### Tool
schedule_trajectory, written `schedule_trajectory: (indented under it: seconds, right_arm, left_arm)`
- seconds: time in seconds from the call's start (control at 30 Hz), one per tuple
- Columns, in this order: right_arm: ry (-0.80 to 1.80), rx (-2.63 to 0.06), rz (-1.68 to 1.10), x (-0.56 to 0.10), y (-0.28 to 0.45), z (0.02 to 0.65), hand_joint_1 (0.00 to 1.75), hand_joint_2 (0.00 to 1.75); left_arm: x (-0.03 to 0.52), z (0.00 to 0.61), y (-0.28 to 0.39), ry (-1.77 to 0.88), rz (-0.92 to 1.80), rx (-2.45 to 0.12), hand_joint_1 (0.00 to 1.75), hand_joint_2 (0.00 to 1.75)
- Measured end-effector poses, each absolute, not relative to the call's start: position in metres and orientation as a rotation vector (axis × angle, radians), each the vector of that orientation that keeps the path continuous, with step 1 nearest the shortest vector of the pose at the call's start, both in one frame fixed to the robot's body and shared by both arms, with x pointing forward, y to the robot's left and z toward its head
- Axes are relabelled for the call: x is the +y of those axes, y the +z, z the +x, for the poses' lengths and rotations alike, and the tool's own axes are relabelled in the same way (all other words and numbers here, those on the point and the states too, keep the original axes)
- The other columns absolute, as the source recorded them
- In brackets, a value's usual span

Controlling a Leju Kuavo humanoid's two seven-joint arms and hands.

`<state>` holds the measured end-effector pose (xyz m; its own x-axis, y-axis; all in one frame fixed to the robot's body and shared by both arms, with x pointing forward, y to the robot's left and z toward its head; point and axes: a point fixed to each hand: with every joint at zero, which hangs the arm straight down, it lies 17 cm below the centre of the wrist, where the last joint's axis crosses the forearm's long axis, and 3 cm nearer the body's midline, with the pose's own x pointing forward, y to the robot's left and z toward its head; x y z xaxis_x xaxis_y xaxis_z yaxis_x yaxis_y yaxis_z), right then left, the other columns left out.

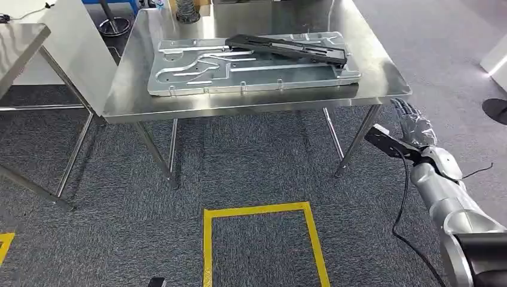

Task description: Take the parts from the cabinet and place them on the table.

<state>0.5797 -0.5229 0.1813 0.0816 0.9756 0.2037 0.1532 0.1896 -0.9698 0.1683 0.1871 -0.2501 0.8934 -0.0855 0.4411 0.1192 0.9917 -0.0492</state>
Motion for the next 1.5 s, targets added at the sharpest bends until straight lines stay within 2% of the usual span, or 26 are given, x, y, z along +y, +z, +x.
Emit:
schedule_trajectory:
  seconds: [1.17, 1.37, 1.5]
  right_arm:
    - [0.877, -1.300, -1.186, -0.535, 0.155, 0.562, 0.00, 0.00]
    - [0.780, -1.260, -1.135, -0.546, 0.117, 0.538, 0.00, 0.00]
    - [0.640, -1.071, -1.007, -0.563, 0.040, 0.493, 0.00, 0.00]
  left_arm:
    - [0.193, 0.169, -0.251, -0.107, -0.079, -0.447, 0.00, 0.00]
    - [0.195, 0.168, -0.251, -0.095, -0.073, -0.444, 0.00, 0.00]
    - [0.195, 0.165, -0.252, -0.091, -0.074, -0.439, 0.00, 0.00]
